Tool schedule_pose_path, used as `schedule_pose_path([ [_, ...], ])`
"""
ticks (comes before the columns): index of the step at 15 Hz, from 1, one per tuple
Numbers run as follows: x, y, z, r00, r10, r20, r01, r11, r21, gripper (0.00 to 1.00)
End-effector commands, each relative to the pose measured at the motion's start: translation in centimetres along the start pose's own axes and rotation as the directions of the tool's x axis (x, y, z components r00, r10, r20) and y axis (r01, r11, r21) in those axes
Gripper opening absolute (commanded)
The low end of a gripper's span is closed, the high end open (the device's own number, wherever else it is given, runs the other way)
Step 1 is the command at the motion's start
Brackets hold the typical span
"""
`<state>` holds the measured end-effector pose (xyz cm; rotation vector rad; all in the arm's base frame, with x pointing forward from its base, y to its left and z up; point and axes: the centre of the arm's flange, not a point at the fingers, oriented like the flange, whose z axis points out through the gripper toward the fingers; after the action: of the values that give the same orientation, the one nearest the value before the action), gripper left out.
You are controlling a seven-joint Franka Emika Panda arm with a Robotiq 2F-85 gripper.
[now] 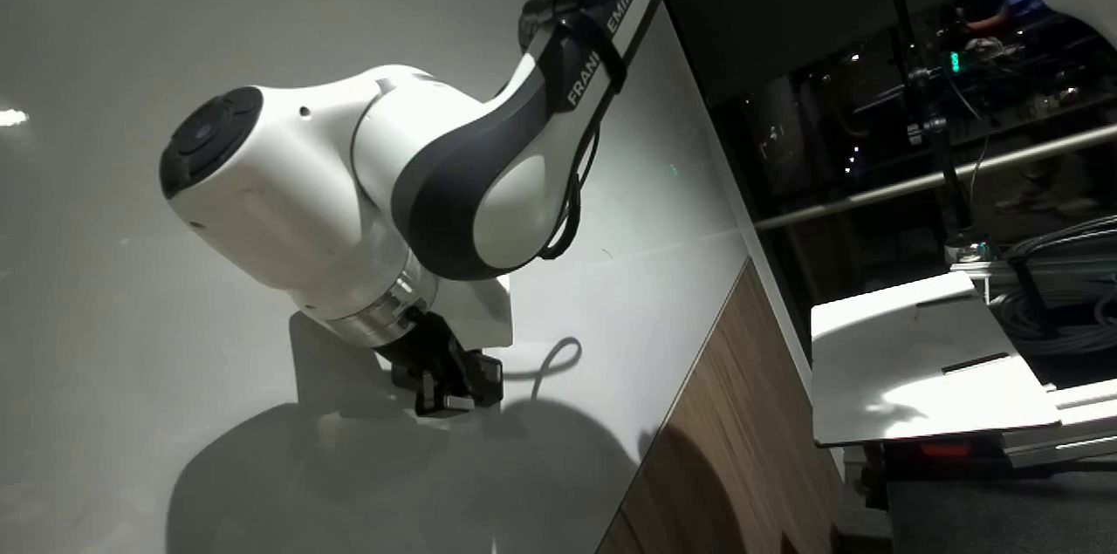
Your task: Use the eraser to wipe the whiteboard.
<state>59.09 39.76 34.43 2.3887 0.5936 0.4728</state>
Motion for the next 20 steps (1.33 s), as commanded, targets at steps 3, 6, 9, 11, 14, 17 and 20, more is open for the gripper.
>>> schedule_pose_path([
  [3, 7.0, -1.5, -1.9, 0.995, -0.021, -0.099, 0.025, 0.999, 0.041, 0.30],
  [6, 7.5, -1.4, -2.0, 0.995, -0.023, -0.093, 0.028, 0.998, 0.049, 0.30],
  [9, 6.2, 1.6, -0.2, 0.998, -0.013, -0.056, 0.015, 0.999, 0.032, 0.30],
  [11, 4.5, 4.2, 1.0, 0.999, 0.005, -0.035, -0.004, 1.000, 0.029, 0.30],
  [14, 1.0, 5.5, 2.1, 0.999, 0.038, 0.003, -0.038, 0.999, 0.012, 0.30],
  [17, -1.7, 7.9, 4.0, 0.996, 0.078, 0.044, -0.078, 0.997, -0.008, 0.30],
  [20, -4.7, 11.0, 6.7, 0.988, 0.126, 0.084, -0.124, 0.992, -0.029, 0.30],
])
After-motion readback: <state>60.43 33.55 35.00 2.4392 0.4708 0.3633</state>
